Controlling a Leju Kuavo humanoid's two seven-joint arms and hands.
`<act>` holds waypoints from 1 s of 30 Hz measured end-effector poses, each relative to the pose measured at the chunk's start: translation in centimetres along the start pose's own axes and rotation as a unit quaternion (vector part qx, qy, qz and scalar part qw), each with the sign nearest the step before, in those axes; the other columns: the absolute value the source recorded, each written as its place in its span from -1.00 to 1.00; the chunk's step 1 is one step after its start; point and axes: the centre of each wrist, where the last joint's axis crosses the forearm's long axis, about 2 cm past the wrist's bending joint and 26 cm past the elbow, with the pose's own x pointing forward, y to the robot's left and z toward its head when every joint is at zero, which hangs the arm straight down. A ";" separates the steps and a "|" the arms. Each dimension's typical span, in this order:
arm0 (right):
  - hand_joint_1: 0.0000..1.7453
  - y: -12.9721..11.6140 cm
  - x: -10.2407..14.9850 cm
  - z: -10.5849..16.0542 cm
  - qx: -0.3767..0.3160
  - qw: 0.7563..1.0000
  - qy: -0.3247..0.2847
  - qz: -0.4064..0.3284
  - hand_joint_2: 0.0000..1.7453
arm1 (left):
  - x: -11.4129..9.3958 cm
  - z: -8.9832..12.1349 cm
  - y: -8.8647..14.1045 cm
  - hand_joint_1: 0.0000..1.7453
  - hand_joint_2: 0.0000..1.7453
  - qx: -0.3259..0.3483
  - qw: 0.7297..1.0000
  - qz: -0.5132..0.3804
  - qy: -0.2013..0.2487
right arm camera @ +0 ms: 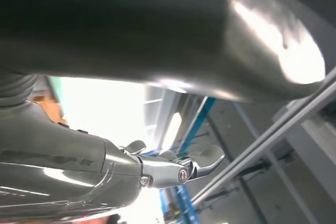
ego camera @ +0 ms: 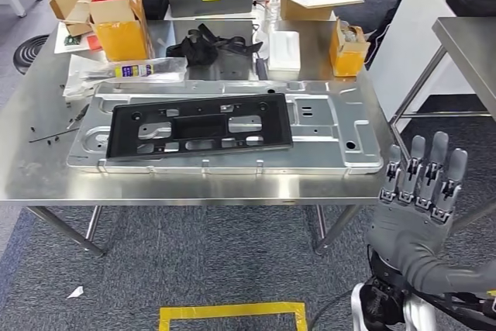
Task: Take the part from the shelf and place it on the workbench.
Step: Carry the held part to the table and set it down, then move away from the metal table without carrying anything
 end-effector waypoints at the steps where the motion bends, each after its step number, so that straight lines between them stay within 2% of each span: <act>1: -1.00 0.0 -0.2 0.5 -0.005 1.000 0.014 0.005 -1.00 | -0.1 0.1 0.0 -1.00 -1.00 0.001 1.000 0.001 0.000; 5: -1.00 -0.2 -1.1 3.2 -0.028 0.994 0.085 0.066 -1.00 | -0.3 0.2 -0.2 -1.00 -1.00 0.003 1.000 0.008 0.001; 10: -1.00 -0.1 -2.0 7.3 -0.042 0.973 0.177 0.145 -1.00 | -0.7 0.4 -0.7 -1.00 -1.00 0.004 1.000 0.016 0.006; 13: -1.00 0.1 -2.4 8.9 -0.045 0.962 0.217 0.161 -1.00 | -0.6 0.4 -0.9 -1.00 -1.00 0.004 1.000 0.018 0.005; 16: -1.00 0.2 -3.4 11.7 -0.056 0.941 0.291 0.162 -1.00 | -0.9 0.6 -1.4 -1.00 -1.00 0.002 1.000 0.023 0.008; 21: -1.00 0.4 -4.8 18.8 -0.074 0.889 0.417 0.174 -1.00 | -1.3 0.9 -2.1 -1.00 -1.00 -0.001 0.999 0.030 0.010; 25: -1.00 0.2 -4.9 24.2 -0.064 0.816 0.521 0.241 -1.00 | -1.4 1.0 -2.6 -1.00 -1.00 -0.005 0.999 0.034 0.012; 30: -1.00 -0.6 -3.9 29.1 -0.065 0.733 0.609 0.296 -1.00 | -1.5 1.1 -3.1 -1.00 -1.00 -0.009 0.999 0.037 0.013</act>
